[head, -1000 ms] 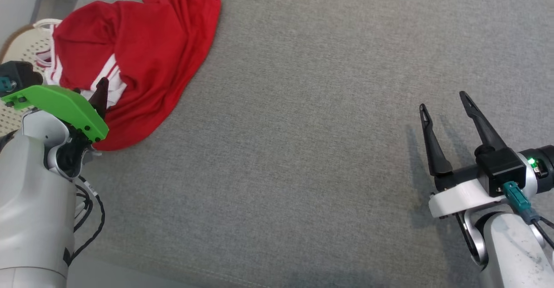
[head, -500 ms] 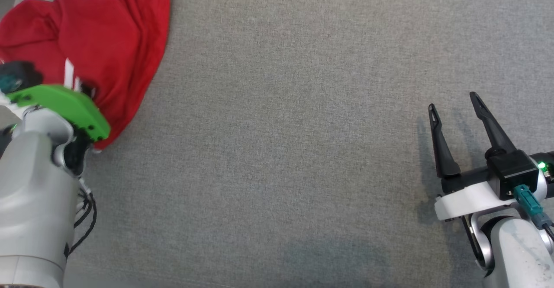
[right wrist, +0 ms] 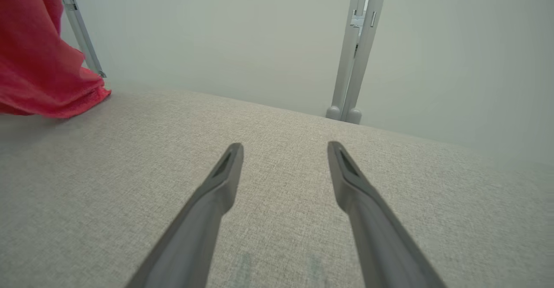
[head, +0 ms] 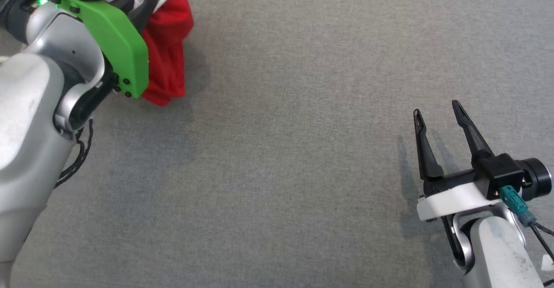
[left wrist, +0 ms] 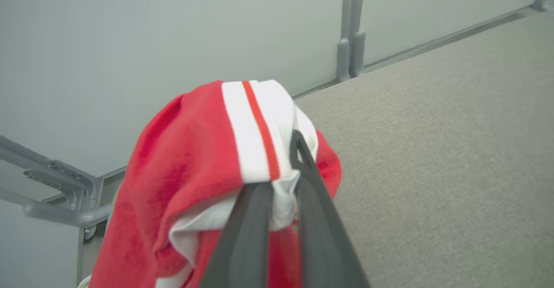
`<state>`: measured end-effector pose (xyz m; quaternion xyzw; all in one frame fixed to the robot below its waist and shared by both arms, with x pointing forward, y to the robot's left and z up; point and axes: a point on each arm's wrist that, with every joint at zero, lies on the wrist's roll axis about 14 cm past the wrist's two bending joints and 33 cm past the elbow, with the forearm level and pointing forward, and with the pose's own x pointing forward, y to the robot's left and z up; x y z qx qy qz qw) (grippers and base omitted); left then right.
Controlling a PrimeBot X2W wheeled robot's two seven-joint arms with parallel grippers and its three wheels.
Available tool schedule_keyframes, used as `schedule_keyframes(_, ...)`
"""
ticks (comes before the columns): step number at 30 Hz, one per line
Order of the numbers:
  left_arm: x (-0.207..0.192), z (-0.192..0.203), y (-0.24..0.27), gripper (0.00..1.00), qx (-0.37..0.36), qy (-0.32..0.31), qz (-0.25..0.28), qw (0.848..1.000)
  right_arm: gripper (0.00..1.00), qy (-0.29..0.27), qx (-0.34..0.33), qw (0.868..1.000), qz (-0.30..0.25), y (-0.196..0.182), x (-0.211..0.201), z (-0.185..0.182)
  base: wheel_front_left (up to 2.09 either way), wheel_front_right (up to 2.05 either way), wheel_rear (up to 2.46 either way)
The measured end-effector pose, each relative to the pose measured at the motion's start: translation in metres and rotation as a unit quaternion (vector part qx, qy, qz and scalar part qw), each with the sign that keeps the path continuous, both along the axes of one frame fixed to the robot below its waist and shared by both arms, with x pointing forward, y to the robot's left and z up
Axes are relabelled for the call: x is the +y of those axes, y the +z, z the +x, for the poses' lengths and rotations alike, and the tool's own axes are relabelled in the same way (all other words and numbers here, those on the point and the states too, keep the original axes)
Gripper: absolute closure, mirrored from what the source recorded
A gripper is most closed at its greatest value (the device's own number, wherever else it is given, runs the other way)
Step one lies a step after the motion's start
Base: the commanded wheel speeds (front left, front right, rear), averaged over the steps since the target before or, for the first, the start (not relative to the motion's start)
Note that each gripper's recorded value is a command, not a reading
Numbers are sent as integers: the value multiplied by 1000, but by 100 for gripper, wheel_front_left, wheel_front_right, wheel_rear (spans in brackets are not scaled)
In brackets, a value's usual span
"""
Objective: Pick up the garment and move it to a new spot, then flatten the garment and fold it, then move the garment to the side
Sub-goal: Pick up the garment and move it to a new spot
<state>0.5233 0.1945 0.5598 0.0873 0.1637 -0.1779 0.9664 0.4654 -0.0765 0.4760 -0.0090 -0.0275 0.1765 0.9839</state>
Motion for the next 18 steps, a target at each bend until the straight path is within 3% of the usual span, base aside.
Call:
schedule_keyframes(6,-100,-28,29,100,21,-156,-22,987,0,-36,12,999,30,3,-26,-11,0,0,0)
schedule_keyframes(14,-227,-87,37,100,62,-322,-70,942,0,-109,-17,992,52,30,-81,-28,0,0,0)
schedule_keyframes(18,-278,-105,15,100,65,-363,-71,927,0,-163,-24,985,52,37,-119,-42,0,0,0)
